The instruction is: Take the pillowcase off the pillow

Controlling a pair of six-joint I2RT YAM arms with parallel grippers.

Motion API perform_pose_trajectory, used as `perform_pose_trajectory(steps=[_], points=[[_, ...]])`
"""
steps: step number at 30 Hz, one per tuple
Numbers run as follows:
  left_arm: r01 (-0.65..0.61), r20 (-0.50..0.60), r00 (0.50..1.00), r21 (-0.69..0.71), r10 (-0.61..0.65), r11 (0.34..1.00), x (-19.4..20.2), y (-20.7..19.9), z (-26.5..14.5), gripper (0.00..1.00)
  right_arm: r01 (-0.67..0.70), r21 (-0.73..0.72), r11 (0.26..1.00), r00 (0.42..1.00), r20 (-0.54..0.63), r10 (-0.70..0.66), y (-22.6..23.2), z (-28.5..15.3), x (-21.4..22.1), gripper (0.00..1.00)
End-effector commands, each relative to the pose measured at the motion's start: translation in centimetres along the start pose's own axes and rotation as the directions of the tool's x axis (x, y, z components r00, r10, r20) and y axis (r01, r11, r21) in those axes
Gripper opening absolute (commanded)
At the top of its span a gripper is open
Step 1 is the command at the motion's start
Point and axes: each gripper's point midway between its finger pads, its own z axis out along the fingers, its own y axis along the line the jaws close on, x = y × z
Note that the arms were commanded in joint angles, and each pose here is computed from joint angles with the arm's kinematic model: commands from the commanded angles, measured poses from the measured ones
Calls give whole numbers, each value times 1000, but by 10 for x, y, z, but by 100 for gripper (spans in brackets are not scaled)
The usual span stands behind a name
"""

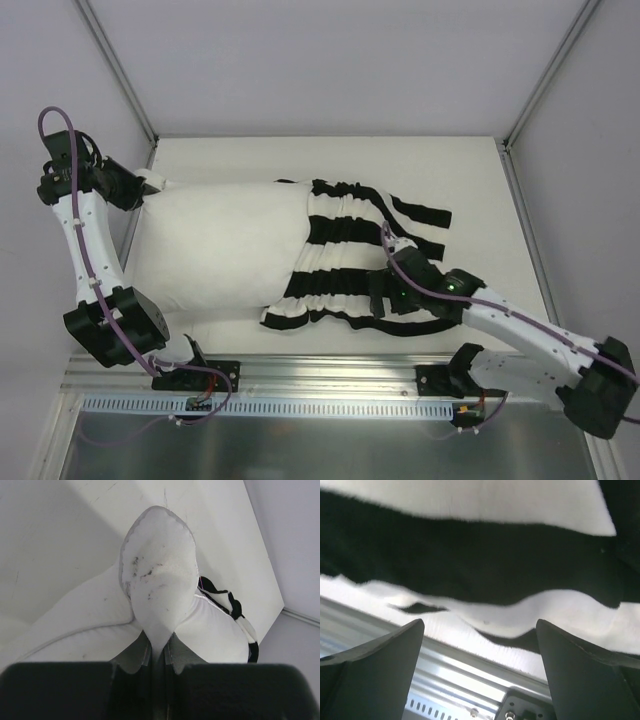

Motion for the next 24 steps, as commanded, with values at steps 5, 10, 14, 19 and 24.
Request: perform_pose_trajectory(steps=[5,10,14,19,24], points=[[-25,74,997,105,17,994,-19,-28,-16,0,17,213,977,993,-117,8,-3,55,-3,89],[-21,73,997,100,14,995,-22,-27,-13,0,-38,265,963,991,-112,71,-18,51,11,50],[-6,72,997,101,-1,995,-26,-29,-11,0,-148,304,941,980,-84,181,-44,38,24,17],[-3,84,996,104,-5,995,-31,-32,-13,0,-271,320,908,955,-29,296,-65,25,30,17],[7,96,995,110,-17,994,-38,-33,-15,0,-351,345,870,930,24,366,-83,15,31,3]])
